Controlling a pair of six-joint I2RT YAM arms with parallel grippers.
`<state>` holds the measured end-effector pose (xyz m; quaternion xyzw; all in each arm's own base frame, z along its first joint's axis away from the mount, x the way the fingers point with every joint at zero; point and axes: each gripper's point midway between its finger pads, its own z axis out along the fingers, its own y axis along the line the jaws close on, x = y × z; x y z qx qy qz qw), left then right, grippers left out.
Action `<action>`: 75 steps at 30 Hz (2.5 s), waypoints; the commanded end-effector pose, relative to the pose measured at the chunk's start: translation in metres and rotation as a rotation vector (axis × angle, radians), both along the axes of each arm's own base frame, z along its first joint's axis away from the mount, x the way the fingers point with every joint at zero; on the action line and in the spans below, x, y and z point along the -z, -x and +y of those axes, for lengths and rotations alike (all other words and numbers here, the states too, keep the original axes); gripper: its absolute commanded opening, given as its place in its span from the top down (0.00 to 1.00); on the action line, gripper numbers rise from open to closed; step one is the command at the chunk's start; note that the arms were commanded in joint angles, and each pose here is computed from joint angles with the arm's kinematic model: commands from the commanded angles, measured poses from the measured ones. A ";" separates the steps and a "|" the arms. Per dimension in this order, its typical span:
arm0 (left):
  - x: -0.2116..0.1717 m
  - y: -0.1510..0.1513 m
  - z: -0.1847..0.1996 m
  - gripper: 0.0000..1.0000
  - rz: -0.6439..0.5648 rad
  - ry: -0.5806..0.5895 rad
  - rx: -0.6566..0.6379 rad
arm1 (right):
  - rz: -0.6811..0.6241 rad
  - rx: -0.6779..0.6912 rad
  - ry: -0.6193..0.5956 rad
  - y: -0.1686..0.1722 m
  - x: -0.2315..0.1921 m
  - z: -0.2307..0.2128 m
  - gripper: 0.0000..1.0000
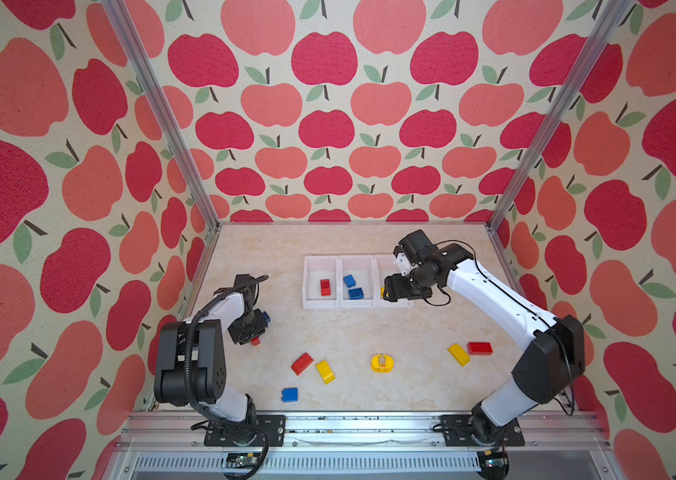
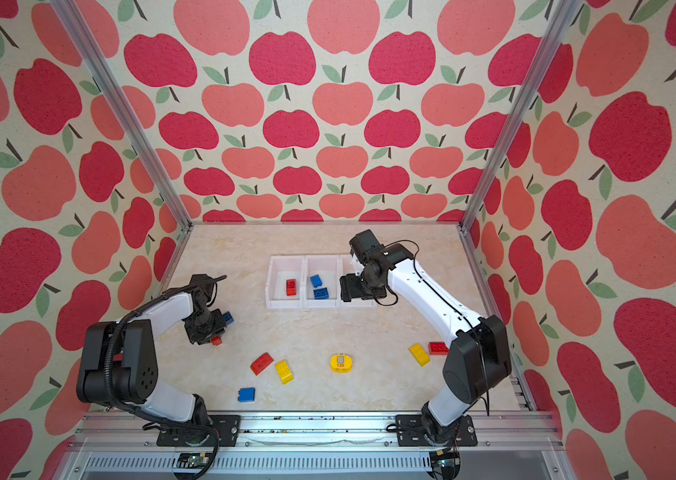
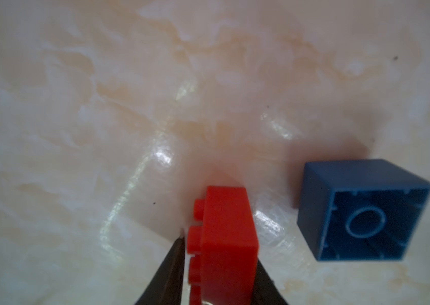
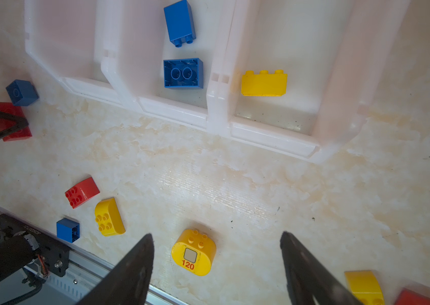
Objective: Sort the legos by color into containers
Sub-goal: 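Close the left gripper on the long red brick and lift it, then drop the red brick in the nearest-left compartment while the right arm reaches out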
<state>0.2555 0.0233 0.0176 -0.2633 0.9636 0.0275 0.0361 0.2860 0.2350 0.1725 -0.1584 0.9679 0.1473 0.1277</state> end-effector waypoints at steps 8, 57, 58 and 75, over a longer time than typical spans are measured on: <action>-0.008 -0.005 0.000 0.77 -0.016 0.007 -0.006 | -0.014 0.028 -0.013 0.000 -0.010 -0.005 0.22; -0.120 -0.151 -0.201 0.83 -0.347 -0.054 0.599 | 0.001 0.136 -0.028 0.026 -0.002 -0.034 0.22; -0.115 -0.153 -0.202 0.83 -0.334 -0.057 0.602 | 0.003 0.141 -0.026 0.028 -0.001 -0.036 0.22; -0.062 -0.162 -0.193 0.58 -0.199 -0.128 0.600 | 0.007 0.193 -0.016 0.038 0.000 -0.058 0.22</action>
